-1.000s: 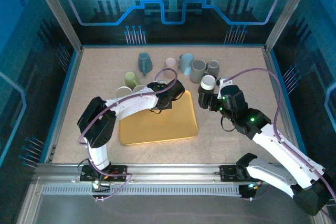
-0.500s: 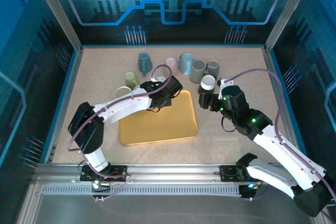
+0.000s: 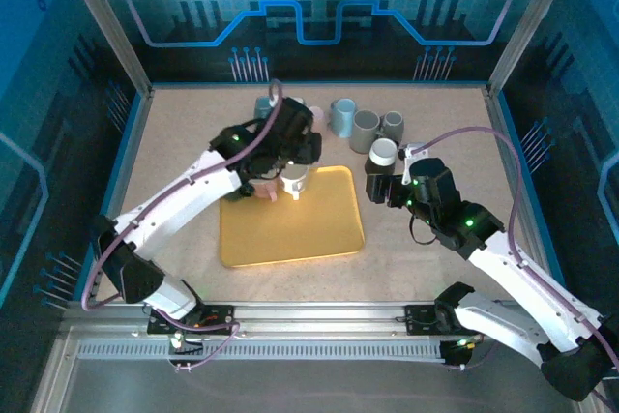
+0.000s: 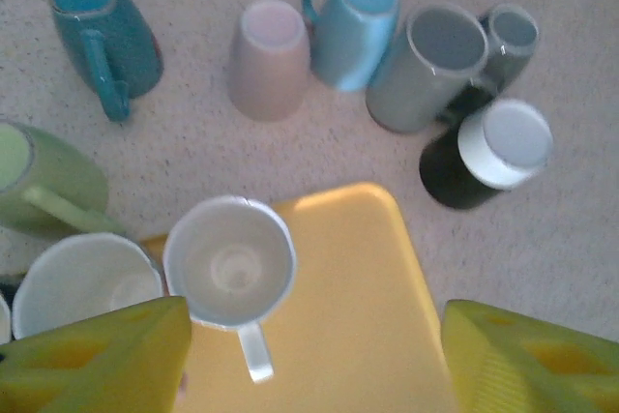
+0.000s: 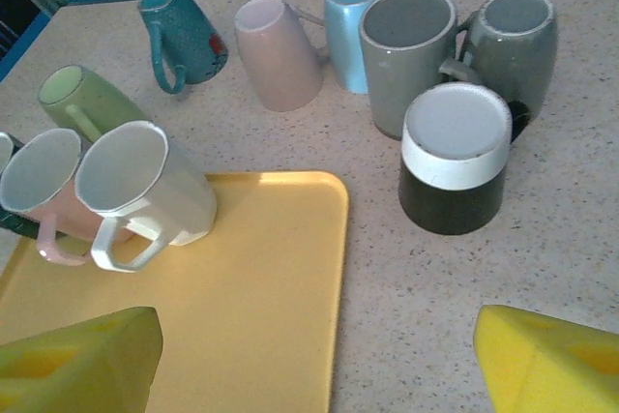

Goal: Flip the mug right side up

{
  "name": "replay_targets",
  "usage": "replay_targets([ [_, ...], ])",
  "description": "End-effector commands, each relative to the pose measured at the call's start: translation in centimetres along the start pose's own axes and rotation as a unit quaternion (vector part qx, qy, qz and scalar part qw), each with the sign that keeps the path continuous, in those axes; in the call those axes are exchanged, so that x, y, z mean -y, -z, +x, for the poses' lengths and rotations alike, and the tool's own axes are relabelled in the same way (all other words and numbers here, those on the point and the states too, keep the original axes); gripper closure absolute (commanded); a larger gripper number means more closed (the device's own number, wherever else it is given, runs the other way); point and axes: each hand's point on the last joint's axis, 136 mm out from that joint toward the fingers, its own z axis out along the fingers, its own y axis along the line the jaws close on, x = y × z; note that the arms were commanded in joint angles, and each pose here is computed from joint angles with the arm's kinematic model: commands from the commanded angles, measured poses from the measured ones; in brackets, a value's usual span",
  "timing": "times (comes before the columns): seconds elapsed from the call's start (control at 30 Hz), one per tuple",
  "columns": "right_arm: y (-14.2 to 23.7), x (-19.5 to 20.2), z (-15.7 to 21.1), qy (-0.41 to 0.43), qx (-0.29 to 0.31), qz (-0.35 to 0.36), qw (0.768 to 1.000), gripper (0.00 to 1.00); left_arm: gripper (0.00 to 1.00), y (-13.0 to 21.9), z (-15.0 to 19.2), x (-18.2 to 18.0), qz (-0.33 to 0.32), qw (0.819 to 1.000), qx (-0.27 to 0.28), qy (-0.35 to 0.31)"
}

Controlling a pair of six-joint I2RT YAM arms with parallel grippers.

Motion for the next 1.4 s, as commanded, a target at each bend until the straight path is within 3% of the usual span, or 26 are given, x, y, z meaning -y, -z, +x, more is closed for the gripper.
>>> replay_targets([
  [0.0,-0.1,-1.9,-1.3,-0.014,0.007,-0.041,0.999,0.16,0.23,-1.8,-2.8,-1.9,0.022,0.999,0.003,-0.034],
  [0.17,-1.1,-3.0,-1.8,-0.009,0.001,-0.054,0.999,0.16,0.18,-6.8,-7.3,-7.0,-0.033,0.999,0.012,0.014],
  [0.37,-1.7,-4.1,-1.5,-0.011,-0.005,-0.074,0.997,0.15,0.02,-13.5,-10.3,-11.2,-0.077,0.997,-0.007,0.01],
  [0.6,-3.5,-4.2,0.6,-0.008,-0.027,-0.077,0.997,0.14,0.01,-19.2,-11.8,-14.4,-0.09,0.995,-0.011,0.046],
  [0.93,-4.8,-3.7,1.5,0.002,-0.04,-0.07,0.997,0.12,0.01,-25.7,-7.8,-16.9,-0.084,0.989,-0.077,0.089],
  [1.37,-5.4,-2.5,2.2,-0.01,-0.05,-0.062,0.997,0.12,0.14,-28.5,-4.8,-17.2,-0.083,0.984,-0.109,0.116],
])
